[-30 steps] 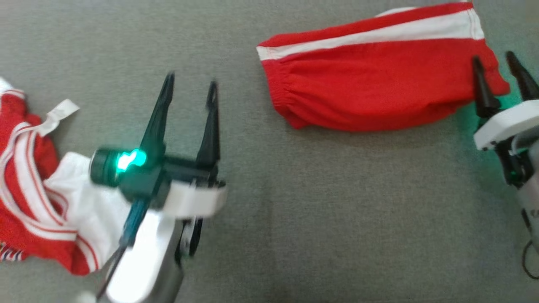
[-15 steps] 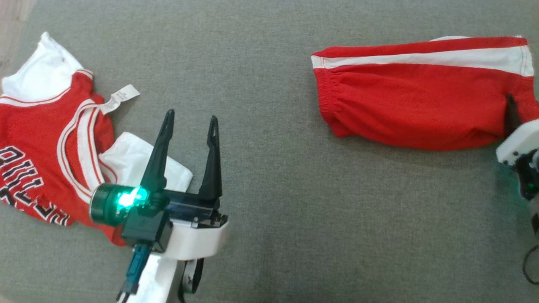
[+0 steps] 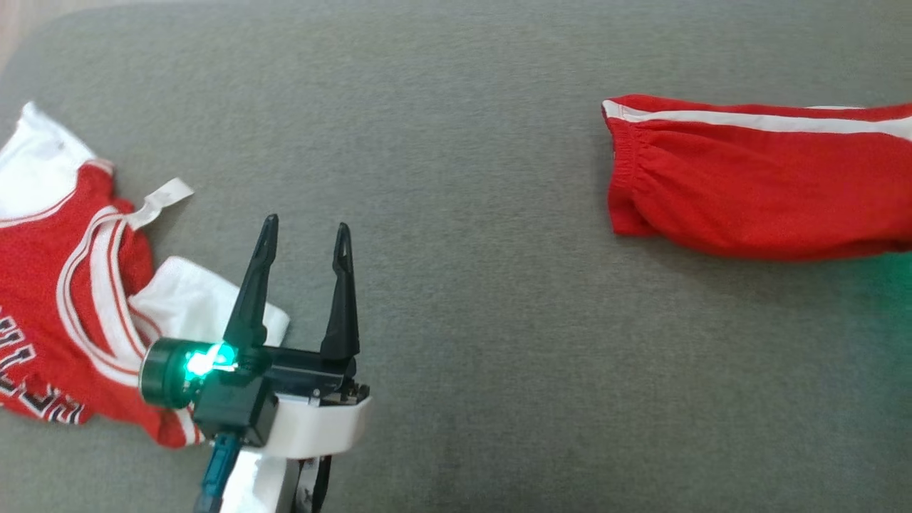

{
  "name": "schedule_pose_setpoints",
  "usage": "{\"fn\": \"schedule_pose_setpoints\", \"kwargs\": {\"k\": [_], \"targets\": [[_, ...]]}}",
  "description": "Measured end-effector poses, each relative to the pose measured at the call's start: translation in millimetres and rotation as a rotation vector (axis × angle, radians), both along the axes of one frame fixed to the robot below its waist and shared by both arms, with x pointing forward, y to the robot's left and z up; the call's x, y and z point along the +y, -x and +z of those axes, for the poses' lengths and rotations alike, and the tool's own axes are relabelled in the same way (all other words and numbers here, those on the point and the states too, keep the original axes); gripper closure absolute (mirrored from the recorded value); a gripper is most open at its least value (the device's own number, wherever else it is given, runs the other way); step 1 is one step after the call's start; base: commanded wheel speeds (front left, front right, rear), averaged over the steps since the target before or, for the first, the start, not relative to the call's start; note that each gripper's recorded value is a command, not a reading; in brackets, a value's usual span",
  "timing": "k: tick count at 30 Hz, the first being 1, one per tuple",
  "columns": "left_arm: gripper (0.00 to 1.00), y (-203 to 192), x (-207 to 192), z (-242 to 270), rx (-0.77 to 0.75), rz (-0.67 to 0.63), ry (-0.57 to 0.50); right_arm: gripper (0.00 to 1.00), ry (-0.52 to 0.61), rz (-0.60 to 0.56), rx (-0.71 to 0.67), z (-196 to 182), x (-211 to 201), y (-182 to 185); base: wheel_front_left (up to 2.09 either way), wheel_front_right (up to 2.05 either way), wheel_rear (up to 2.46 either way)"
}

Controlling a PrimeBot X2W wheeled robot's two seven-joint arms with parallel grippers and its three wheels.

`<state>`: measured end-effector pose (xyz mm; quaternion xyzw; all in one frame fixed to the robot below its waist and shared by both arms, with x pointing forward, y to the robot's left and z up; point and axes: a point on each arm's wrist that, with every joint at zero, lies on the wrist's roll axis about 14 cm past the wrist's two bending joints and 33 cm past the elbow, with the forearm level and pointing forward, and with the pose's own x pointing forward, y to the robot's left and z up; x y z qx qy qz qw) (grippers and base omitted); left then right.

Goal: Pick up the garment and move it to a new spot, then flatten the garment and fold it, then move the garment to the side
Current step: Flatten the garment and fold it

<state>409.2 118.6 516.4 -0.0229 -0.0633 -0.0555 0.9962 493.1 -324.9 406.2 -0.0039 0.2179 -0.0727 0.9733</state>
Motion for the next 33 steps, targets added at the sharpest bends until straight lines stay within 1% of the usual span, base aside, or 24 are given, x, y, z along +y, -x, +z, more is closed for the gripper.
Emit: {"fn": "schedule_pose_setpoints", "kwargs": {"k": [3, 7, 11, 16, 18, 19, 22, 24, 25, 26, 27, 30, 33], "targets": [[0.0, -1.0, -8.4, 3.1, -0.012, -0.029, -0.004, 1.0, 0.019, 0.024, -0.046, 13.4, 1.2, -1.4, 0.0, 0.0, 0.0], [0.0, -0.7, -15.7, 7.0, -0.024, -0.054, -0.001, 1.0, 0.051, 0.124, -0.157, 47.1, 26.3, -20.3, 0.0, 0.0, 0.0], [0.0, 3.3, -17.9, 9.8, -0.031, -0.066, -0.007, 1.0, 0.067, 0.265, -0.283, 85.3, 74.6, -39.1, 0.0, 0.0, 0.0], [0.0, 15.2, -12.2, 5.7, -0.012, -0.053, -0.012, 1.0, 0.081, 0.46, -0.377, 110.1, 147.3, -43.2, 0.0, 0.0, 0.0], [0.0, 19.3, -8.5, 5.0, -0.008, -0.042, -0.015, 1.0, 0.089, 0.549, -0.366, 104.6, 180.4, -36.6, 0.0, 0.0, 0.0], [0.0, 21.0, -6.4, 4.8, -0.007, -0.035, -0.015, 1.0, 0.066, 0.579, -0.349, 97.0, 197.2, -30.8, 0.0, 0.0, 0.0], [0.0, 25.0, -1.8, 2.6, 0.002, -0.02, -0.016, 1.0, -0.019, 0.648, -0.25, 57.8, 241.3, -3.1, 0.0, 0.0, 0.0], [0.0, 26.2, -0.3, 1.4, 0.007, -0.016, -0.017, 1.0, -0.07, 0.672, -0.178, 29.5, 261.6, 17.6, 0.0, 0.0, 0.0], [0.0, 26.9, -0.2, 0.6, 0.01, -0.015, -0.017, 0.93, -0.089, 0.677, -0.141, 16.4, 268.1, 26.5, 0.0, 0.0, 0.0], [0.0, 27.6, -0.3, -0.4, 0.013, -0.015, -0.017, 0.62, -0.1, 0.681, -0.113, 6.4, 272.2, 32.9, 0.0, 0.0, 0.0], [0.0, 28.3, 0.4, -1.6, 0.018, -0.013, -0.013, 0.0, -0.108, 0.683, -0.102, 1.1, 275.7, 36.3, 0.0, 0.0, 0.0], [0.0, 29.4, 4.0, -2.2, 0.022, 0.001, -0.01, 0.0, -0.155, 0.681, -0.159, 10.8, 288.1, 33.8, 0.0, 0.0, 0.0], [0.0, 30.3, 5.5, 1.1, 0.013, 0.01, -0.003, 0.0, -0.198, 0.661, -0.258, 39.7, 293.7, 25.7, 0.0, 0.0, 0.0]]}}
